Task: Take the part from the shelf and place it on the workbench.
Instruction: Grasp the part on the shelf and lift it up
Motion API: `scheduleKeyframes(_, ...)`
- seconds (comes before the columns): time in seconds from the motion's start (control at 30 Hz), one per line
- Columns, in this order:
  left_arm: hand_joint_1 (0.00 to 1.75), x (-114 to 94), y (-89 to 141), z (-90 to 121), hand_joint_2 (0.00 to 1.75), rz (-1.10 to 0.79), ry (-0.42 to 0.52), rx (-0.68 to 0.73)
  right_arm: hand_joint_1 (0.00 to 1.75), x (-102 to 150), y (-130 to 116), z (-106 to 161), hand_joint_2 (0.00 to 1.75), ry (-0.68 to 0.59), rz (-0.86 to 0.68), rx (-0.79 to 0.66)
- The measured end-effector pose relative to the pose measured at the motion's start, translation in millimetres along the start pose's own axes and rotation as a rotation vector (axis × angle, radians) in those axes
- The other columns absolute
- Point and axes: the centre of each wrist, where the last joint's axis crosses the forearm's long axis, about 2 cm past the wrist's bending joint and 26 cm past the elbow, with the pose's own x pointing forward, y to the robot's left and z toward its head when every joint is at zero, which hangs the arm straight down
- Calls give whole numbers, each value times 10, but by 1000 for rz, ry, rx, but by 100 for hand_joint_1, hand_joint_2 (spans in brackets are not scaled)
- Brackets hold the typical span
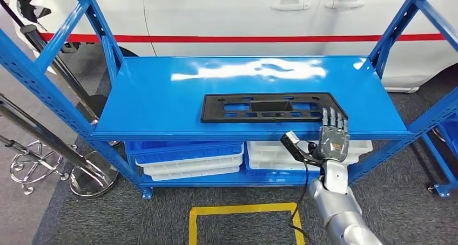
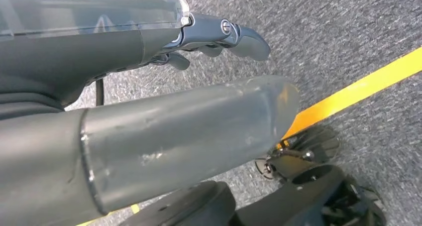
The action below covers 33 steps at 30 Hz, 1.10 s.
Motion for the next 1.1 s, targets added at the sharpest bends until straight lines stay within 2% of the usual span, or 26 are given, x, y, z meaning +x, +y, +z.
scheduleKeyframes(0.13, 0, -5, 8, 1, 0, 4, 1, 7, 0, -98, -20, -26, 175, 22, -14, -9)
scheduleKeyframes(0.23, 0, -23, 17, 9, 0, 2, 13, 25, 0, -163, -65, -46, 175, -9, -67, -34)
scheduleKeyframes(0.33, 0, -81, 52, 31, 0, 2, 28, 40, 0, -224, -180, -85, 175, -76, -137, -111)
scheduleKeyframes(0.57, 0, -92, 126, 32, 0, 1, 23, 59, 0, -294, -360, -141, 175, -80, -205, -235)
scheduleKeyframes(0.8, 0, 66, 115, -34, 0, 4, -21, 52, 0, -282, -438, -175, 175, -82, -230, -293)
scheduleKeyframes(1.1, 0, 67, 71, -32, 0, 5, -2, 50, 0, -228, -490, -178, 175, -90, -260, -336)
